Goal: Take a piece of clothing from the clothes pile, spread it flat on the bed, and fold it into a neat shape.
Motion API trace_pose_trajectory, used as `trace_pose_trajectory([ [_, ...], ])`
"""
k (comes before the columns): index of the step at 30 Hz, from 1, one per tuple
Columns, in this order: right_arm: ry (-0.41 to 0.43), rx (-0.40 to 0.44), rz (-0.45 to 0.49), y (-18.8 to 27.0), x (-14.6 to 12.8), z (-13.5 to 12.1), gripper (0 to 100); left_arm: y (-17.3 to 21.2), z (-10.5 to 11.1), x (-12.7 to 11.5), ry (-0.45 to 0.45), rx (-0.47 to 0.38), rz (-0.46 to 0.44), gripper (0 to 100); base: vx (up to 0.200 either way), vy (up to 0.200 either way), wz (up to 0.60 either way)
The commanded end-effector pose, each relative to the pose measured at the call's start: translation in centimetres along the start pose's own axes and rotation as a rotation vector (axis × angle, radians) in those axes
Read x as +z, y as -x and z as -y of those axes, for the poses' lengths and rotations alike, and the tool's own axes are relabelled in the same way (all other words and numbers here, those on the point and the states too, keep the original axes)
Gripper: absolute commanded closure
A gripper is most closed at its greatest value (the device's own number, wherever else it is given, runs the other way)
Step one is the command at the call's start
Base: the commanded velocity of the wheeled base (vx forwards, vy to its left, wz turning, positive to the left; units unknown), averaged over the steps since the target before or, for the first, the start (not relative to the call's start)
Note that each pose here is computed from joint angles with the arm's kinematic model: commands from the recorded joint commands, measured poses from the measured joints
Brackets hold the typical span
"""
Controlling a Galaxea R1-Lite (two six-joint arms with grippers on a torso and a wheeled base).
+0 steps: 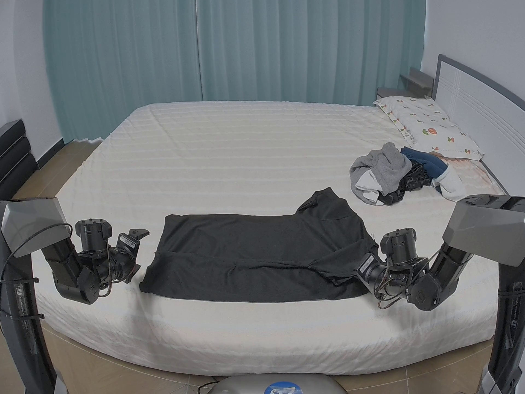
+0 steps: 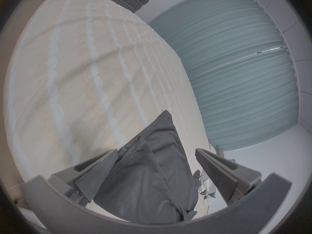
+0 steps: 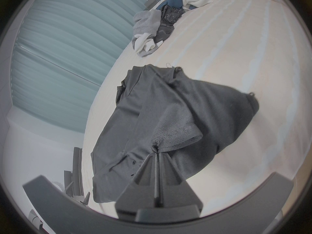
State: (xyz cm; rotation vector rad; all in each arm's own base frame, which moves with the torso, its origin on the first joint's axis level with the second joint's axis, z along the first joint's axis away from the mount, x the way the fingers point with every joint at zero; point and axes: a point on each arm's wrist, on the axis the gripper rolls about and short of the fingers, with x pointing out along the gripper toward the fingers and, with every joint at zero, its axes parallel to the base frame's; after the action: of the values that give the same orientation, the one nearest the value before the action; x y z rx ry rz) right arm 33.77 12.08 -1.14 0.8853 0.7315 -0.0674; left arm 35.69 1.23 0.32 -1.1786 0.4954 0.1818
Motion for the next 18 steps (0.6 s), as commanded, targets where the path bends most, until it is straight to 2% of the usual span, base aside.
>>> trace_pose_trajectory([
  [1, -0.011, 0.007, 0.014, 1.3, 0.9, 0.0, 100, 0.0, 0.0, 0.0, 0.0, 0.0, 0.0, 0, 0.0, 0.0, 0.0],
  [18, 0.089, -0.056, -0.028, 1.3, -0.1, 1.6, 100, 0.0, 0.0, 0.0, 0.0, 0.0, 0.0, 0, 0.0, 0.0, 0.0],
])
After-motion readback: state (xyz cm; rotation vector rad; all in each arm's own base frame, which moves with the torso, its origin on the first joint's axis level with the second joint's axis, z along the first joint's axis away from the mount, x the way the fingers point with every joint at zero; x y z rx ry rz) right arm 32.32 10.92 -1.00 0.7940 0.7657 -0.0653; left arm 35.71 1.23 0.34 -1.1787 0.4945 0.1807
